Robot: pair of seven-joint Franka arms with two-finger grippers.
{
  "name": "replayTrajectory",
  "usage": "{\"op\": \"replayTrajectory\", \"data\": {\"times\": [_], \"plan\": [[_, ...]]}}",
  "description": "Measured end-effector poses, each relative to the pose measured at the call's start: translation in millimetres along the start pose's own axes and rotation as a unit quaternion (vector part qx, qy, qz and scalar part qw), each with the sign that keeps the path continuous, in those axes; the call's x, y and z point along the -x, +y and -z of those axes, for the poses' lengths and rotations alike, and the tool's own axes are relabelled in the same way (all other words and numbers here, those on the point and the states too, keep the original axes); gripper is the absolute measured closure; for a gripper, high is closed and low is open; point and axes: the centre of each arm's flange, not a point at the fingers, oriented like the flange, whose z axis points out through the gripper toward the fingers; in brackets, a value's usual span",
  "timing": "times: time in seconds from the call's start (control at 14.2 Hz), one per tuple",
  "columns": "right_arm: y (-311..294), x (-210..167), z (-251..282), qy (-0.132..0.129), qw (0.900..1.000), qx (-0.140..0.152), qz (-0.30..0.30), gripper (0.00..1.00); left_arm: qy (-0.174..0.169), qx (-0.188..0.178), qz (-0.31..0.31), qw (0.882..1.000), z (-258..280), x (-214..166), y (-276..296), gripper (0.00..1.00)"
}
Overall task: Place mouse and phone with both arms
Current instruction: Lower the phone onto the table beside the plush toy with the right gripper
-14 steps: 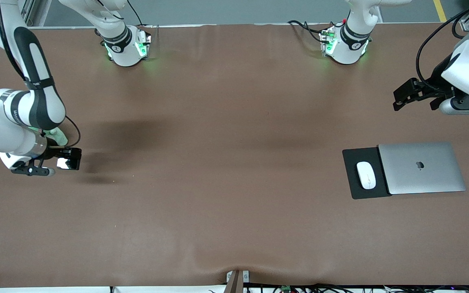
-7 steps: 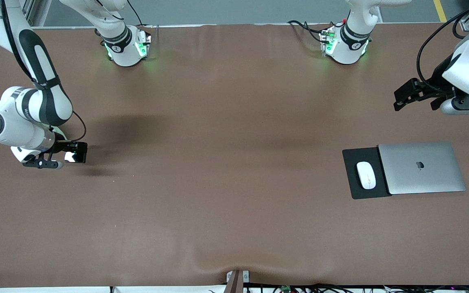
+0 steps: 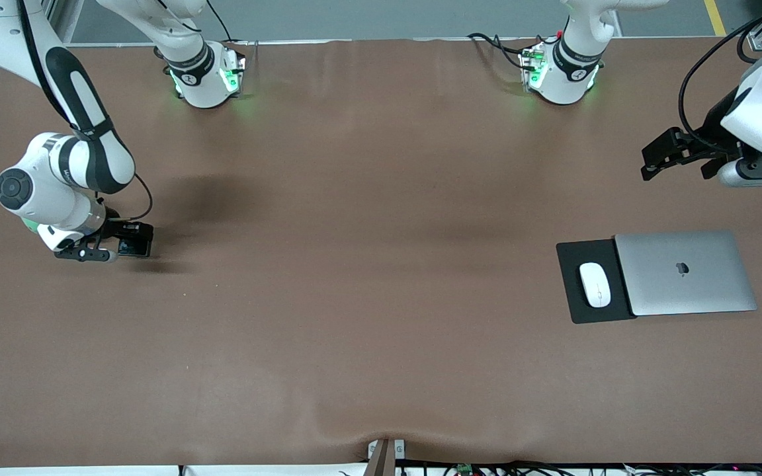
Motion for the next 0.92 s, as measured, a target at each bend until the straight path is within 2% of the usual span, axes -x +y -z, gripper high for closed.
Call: {"op": "replayTrajectory", "data": {"times": [0.21,0.49,0.7,0.92], "plan": [[9.6,1.2,-0.3,0.004,1.000,0.000,-0.004,0.21,-0.001,0.000,0.000,1.000,-0.2,0.1,0.0,0.00],[13.7,15.8,-17.0,0.029,1.000,0.003,-0.006,0.21,-0.001,0.000,0.001,1.000,-0.2,-0.1,-1.4,0.00],[12.5,21.8,-23.1,0.033,0.999,0.004,-0.005,0.21,0.000,0.000,0.007,1.000,0.0,-1.2,-7.3,0.00],[11.7,20.7,-22.1,0.037,0.999,0.004,-0.004,0.00,0.000,0.000,0.006,1.000,-0.1,-1.1,-6.8,0.00]]}}
